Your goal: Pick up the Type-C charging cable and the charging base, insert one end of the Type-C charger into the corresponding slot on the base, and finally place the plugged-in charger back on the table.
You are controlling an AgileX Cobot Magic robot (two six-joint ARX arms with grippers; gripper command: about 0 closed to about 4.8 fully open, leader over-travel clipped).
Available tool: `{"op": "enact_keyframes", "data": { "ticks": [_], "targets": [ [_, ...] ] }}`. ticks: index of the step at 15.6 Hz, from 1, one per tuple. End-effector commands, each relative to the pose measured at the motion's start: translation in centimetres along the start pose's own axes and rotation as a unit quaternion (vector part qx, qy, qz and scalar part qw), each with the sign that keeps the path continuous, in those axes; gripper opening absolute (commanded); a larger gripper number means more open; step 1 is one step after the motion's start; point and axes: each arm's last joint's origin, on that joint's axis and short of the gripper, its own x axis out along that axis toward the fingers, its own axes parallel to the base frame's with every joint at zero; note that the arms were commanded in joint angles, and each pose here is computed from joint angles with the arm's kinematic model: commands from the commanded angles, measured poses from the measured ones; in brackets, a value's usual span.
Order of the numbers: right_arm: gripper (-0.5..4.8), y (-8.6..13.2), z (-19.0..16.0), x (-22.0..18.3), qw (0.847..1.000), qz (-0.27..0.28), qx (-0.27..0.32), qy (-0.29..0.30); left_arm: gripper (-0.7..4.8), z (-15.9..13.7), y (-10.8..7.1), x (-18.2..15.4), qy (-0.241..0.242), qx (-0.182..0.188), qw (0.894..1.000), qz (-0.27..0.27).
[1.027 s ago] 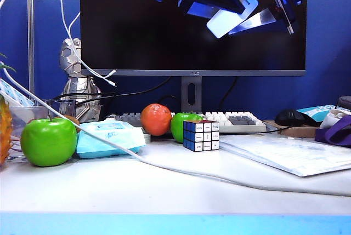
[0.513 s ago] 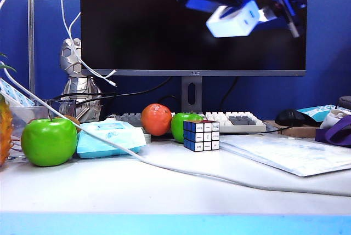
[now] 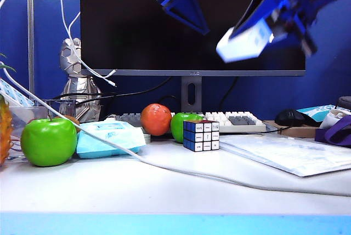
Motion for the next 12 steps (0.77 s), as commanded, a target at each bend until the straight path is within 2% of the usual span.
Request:
{"op": "enact_keyframes", "data": {
  "ticks": [1,6,9,10,12],
  "targets": [
    [-0.01,-1.2,-0.4,2.6,0.999,0.007,0.020,0.042,4.79,0.5,0.1,-0.6,-0.024,0.001,1.000,-0.002],
    [-0.01,-4.1,-1.7,7.3,0.992,-0.001,0.063,0.112,4.79,0.5,0.1,-0.6,-0.024,0.001,1.000,-0.002],
    [0.01,-5.6,-2.3,8.7,0.988,-0.018,0.079,0.131,4.79,0.5,0.1,-0.6,-0.024,0.000,1.000,-0.003],
    [0.18,-6.0,-2.4,9.0,0.988,-0.034,0.080,0.131,4.79,0.5,0.1,-0.6,-0.024,-0.001,1.000,-0.003],
    [2.36,-6.5,-2.4,9.4,0.988,-0.054,0.075,0.125,4.79,0.5,0.1,-0.6,-0.024,-0.009,1.000,-0.003]
  ]
}}
